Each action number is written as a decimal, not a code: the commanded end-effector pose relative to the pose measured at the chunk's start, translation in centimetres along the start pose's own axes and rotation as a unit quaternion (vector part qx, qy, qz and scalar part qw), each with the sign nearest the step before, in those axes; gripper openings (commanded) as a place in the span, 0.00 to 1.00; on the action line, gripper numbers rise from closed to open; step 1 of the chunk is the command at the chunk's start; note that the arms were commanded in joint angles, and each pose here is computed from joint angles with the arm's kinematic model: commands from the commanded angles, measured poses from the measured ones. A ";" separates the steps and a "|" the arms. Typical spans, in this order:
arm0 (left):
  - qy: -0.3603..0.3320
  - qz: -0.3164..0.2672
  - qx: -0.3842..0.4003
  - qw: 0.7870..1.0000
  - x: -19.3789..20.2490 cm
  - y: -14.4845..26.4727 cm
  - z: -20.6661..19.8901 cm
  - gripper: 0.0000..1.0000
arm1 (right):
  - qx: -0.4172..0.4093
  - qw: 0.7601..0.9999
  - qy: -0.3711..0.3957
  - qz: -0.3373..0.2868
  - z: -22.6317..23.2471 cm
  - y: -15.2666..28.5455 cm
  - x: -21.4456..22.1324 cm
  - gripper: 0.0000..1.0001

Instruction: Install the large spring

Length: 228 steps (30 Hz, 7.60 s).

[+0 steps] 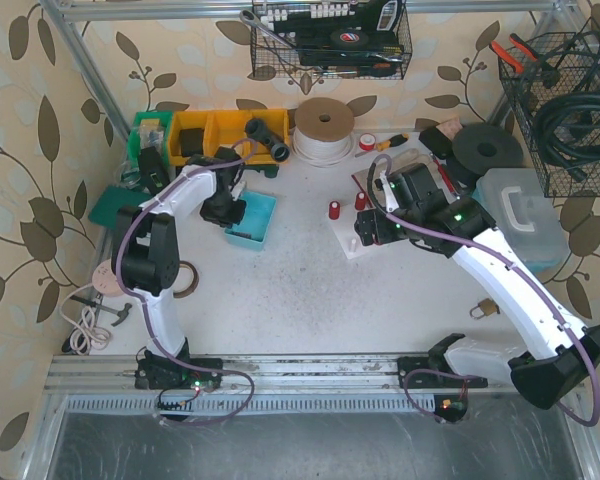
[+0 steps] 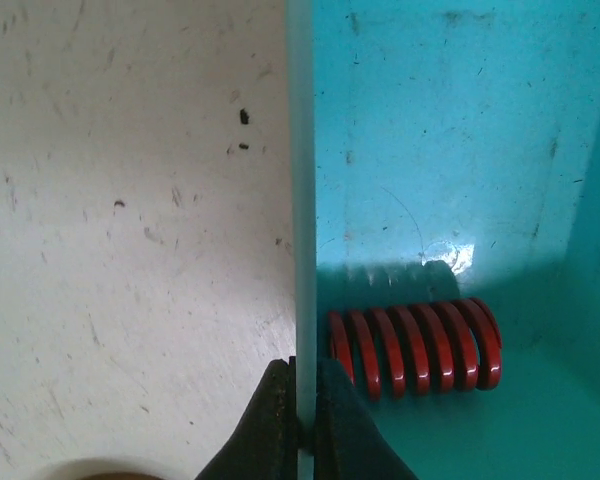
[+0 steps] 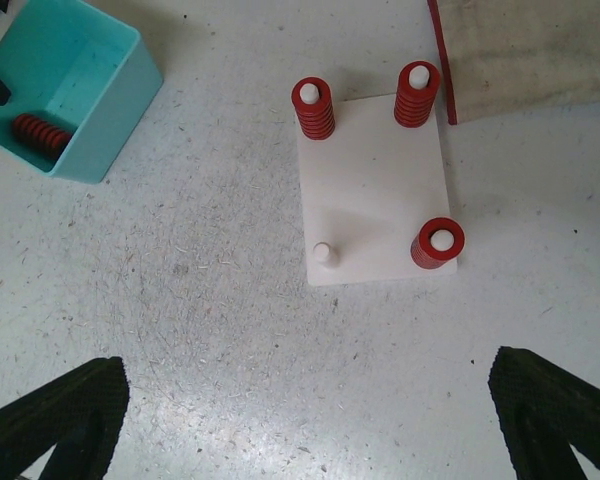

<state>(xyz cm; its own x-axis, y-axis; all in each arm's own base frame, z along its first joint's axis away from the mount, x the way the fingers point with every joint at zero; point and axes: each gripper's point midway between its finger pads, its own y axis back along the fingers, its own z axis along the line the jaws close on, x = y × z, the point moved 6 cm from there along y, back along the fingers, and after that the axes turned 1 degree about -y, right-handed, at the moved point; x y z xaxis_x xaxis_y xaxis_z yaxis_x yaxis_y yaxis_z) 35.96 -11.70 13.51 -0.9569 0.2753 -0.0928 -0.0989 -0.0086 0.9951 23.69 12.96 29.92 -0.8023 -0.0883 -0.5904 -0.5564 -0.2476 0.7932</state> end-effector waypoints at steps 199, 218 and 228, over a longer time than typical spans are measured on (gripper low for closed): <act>-0.444 -0.497 0.274 0.693 7.0 18.5 -17.4 0.00 | -0.263 0.957 -0.083 0.086 9.9 1.9 -5.1 0.61; -0.467 -0.513 0.288 0.660 6.4 19.9 -19.4 0.00 | -0.224 0.961 -0.072 0.146 9.8 -2.2 -4.0 0.58; -0.445 -0.511 0.268 0.685 6.1 19.1 -19.1 0.08 | -0.223 0.965 -0.072 0.118 9.6 -1.9 -4.5 0.00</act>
<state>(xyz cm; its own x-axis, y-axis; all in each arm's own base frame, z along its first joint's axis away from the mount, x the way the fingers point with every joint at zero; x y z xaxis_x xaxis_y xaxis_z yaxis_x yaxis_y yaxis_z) 22.74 -28.22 28.97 0.0537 0.4118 -0.9097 -0.2035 0.8964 0.3937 26.34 23.27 32.03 -0.9459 -0.0790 -0.3146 -0.1986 -0.6256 0.7544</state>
